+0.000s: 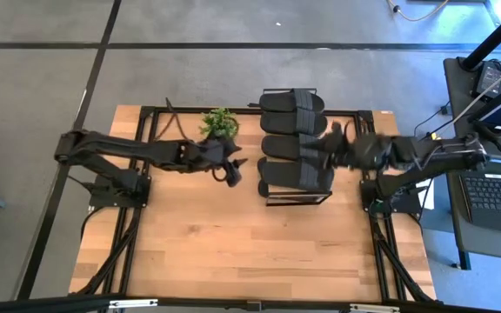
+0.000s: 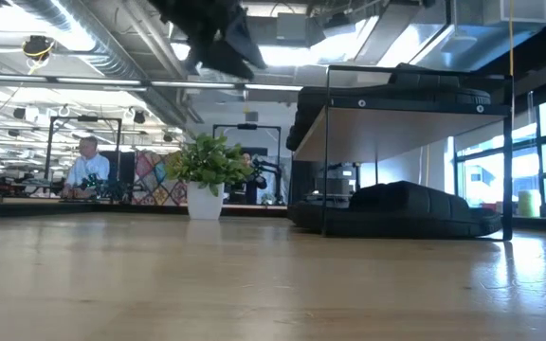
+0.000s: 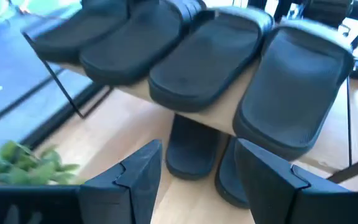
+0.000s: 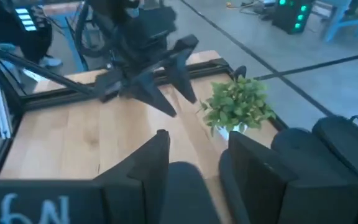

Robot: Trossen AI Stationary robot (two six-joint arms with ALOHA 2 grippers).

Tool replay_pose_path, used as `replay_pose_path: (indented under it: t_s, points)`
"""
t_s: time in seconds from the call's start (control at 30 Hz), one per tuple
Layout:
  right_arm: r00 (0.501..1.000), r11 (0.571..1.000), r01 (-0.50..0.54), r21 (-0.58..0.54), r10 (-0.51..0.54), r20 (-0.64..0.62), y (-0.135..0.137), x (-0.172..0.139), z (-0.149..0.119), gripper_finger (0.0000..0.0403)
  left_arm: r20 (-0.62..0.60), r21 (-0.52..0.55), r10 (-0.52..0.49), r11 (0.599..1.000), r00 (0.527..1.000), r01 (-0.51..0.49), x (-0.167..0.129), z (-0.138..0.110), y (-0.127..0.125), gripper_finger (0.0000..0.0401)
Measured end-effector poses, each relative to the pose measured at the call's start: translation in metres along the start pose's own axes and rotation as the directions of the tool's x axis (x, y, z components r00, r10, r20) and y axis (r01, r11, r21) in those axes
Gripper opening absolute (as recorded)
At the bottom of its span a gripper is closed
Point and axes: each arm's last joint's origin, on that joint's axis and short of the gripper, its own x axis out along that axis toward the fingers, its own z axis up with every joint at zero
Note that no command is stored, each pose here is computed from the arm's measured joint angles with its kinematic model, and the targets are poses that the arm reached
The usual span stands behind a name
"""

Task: Pick and place slides into the shelf
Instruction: Return to Home position

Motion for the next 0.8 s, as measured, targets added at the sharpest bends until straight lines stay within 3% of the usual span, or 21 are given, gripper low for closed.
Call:
replay_pose_path:
  t_s: [0.1, 0.3, 0.4, 0.53, 0.8]
  points:
    - [1.0, 1.0, -0.002, 0.017, 0.001, 0.019, -0.028, -0.002, 0.007, 0.0167, 0.019, 0.009, 0.002, 1.0, 1.0, -0.003, -0.012, 0.005, 0.005, 0.0195]
    - [0.988, 0.99, 0.115, 0.076, -0.122, 0.095, -0.07, -0.027, 0.005, 0.0167, 0.004, 0.029, 0.074, 0.997, 0.997, -0.074, -0.038, 0.005, 0.016, 0.0195]
    - [0.982, 0.986, 0.122, 0.117, -0.138, 0.132, -0.075, -0.044, -0.013, 0.0167, 0.041, 0.013, 0.135, 0.991, 0.99, -0.135, -0.059, 0.007, 0.02, 0.0195]
    - [0.967, 0.979, 0.095, 0.181, -0.134, 0.217, -0.078, -0.06, -0.042, 0.0167, 0.144, -0.023, 0.119, 0.993, 0.982, -0.117, -0.087, 0.005, 0.021, 0.0195]
    - [0.935, 0.974, 0.054, 0.218, -0.127, 0.332, -0.081, -0.077, -0.081, 0.0167, 0.265, -0.08, 0.022, 0.997, 0.964, -0.001, -0.105, -0.043, 0.034, 0.0195]
